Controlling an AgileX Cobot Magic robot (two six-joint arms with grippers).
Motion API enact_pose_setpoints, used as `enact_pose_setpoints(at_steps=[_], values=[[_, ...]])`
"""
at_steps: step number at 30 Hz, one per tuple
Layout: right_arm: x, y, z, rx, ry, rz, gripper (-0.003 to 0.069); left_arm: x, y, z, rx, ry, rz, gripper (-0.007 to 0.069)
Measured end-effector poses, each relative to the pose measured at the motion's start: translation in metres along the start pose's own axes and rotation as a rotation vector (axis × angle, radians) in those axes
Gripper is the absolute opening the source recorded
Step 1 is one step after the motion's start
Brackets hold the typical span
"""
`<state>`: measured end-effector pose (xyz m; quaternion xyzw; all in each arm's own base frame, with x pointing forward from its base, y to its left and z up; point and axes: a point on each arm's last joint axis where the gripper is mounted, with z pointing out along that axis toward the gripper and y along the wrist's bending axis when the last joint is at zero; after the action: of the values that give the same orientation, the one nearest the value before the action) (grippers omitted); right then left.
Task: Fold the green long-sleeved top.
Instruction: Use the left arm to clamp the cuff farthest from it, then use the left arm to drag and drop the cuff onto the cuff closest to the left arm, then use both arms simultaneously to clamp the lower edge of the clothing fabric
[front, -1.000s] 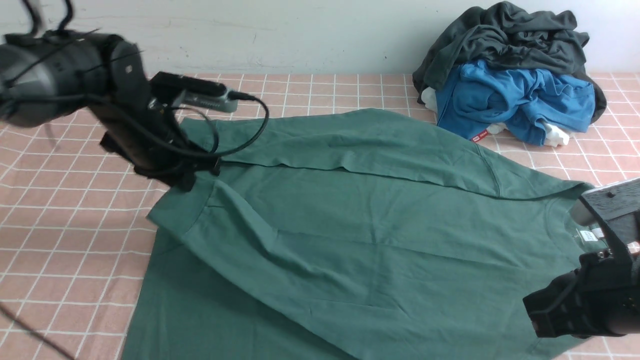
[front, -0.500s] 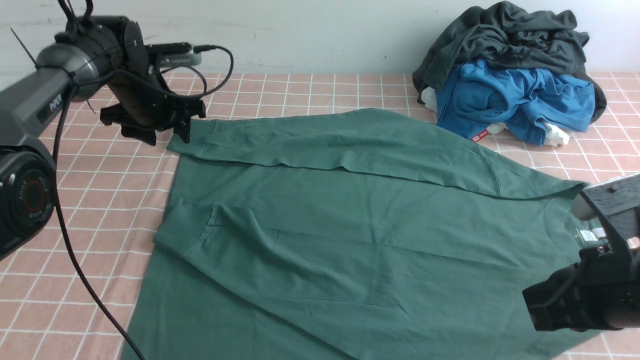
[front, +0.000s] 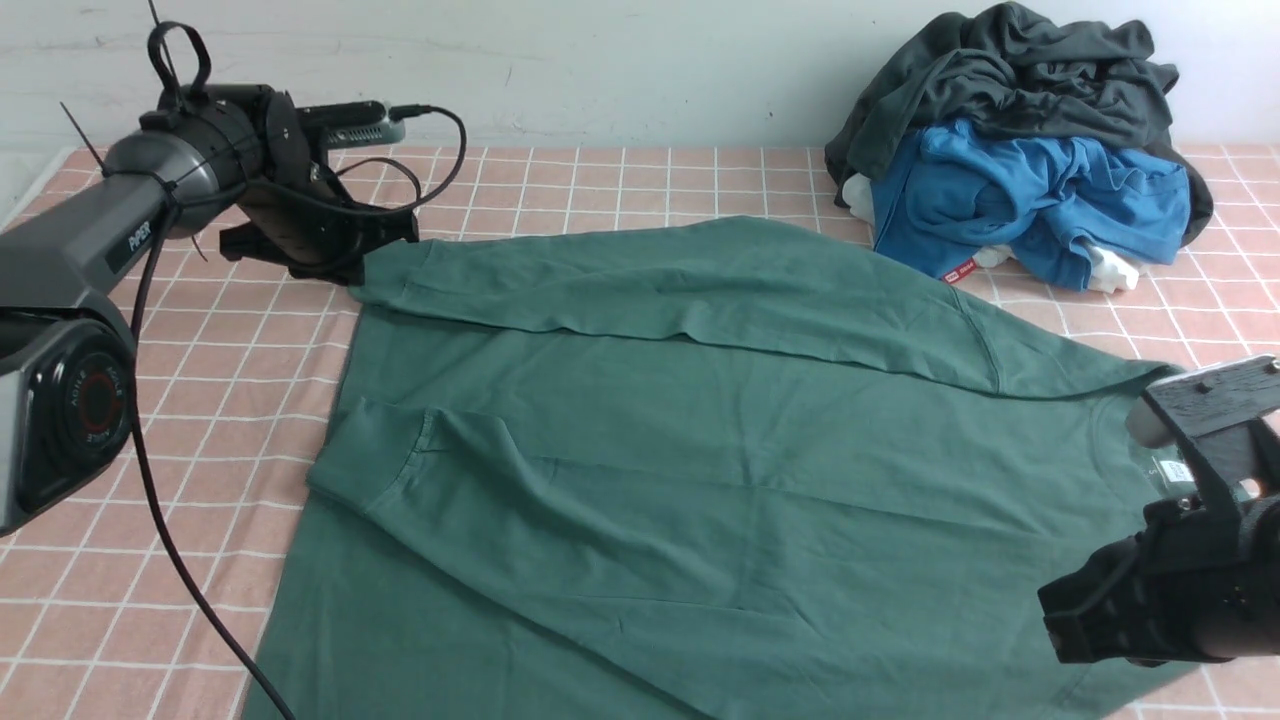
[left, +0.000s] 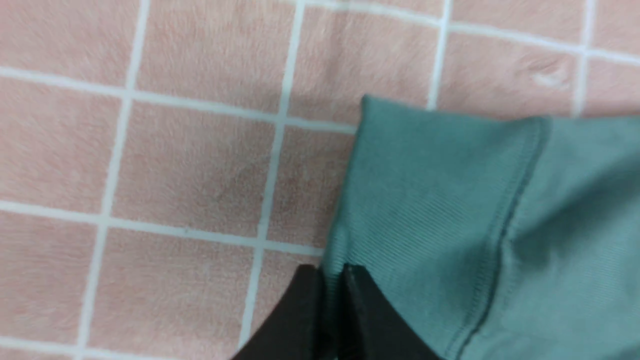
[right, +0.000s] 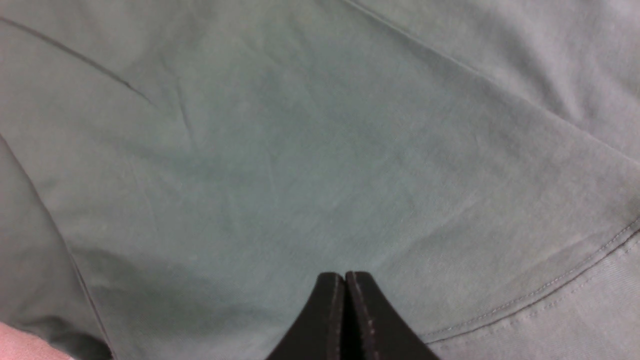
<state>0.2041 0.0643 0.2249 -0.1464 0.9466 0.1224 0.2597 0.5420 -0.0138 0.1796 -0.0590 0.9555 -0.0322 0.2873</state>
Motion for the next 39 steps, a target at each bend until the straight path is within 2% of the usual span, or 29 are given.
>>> enact_pose_setpoints(at_steps=[4,8,10,12,16,20,26,30,33,34,35,36,39], values=[[0.000,0.000,0.000,0.000,0.001,0.000,-0.0013,-0.004,-0.013,-0.042,-0.010,0.069,0.085,0.0016],[0.001,0.000,0.000,-0.004,0.009,0.000,-0.0013,0.007,-0.034,-0.091,-0.007,0.211,0.250,0.0016],[0.002,0.001,0.000,-0.007,0.019,0.000,-0.0013,0.031,-0.048,-0.109,0.007,0.289,0.337,0.0016],[0.002,0.001,0.000,-0.009,0.024,0.000,-0.0013,0.050,-0.052,-0.120,0.011,0.341,0.359,0.0016],[0.003,0.001,0.000,-0.013,0.034,0.000,-0.0013,0.088,-0.039,-0.147,-0.034,0.416,0.356,0.0016],[0.003,0.001,0.000,-0.014,0.037,0.000,-0.0013,0.110,-0.029,-0.170,-0.079,0.348,0.319,0.0016],[0.004,0.001,0.000,-0.015,0.038,0.000,-0.0013,0.152,-0.033,-0.160,-0.061,0.351,0.358,0.0037],[0.004,0.001,0.000,-0.015,0.038,0.000,-0.0013,0.167,-0.030,-0.147,-0.064,0.360,0.378,0.0132],[0.004,0.002,0.000,-0.017,0.043,0.001,-0.0013,0.164,-0.026,-0.156,-0.093,0.338,0.407,0.0280],[0.004,0.002,0.000,-0.017,0.043,0.001,-0.0013,0.164,-0.026,-0.156,-0.093,0.338,0.407,0.0288],[0.004,0.002,0.000,-0.023,0.045,0.008,-0.0013,0.164,-0.026,-0.170,-0.086,0.321,0.396,0.0363],[0.004,0.002,0.000,-0.027,0.046,0.012,-0.0013,0.168,-0.026,-0.177,-0.070,0.315,0.392,0.0397],[0.005,0.003,0.000,-0.036,0.051,0.022,-0.0013,0.179,-0.029,-0.190,-0.036,0.316,0.439,0.0445]])
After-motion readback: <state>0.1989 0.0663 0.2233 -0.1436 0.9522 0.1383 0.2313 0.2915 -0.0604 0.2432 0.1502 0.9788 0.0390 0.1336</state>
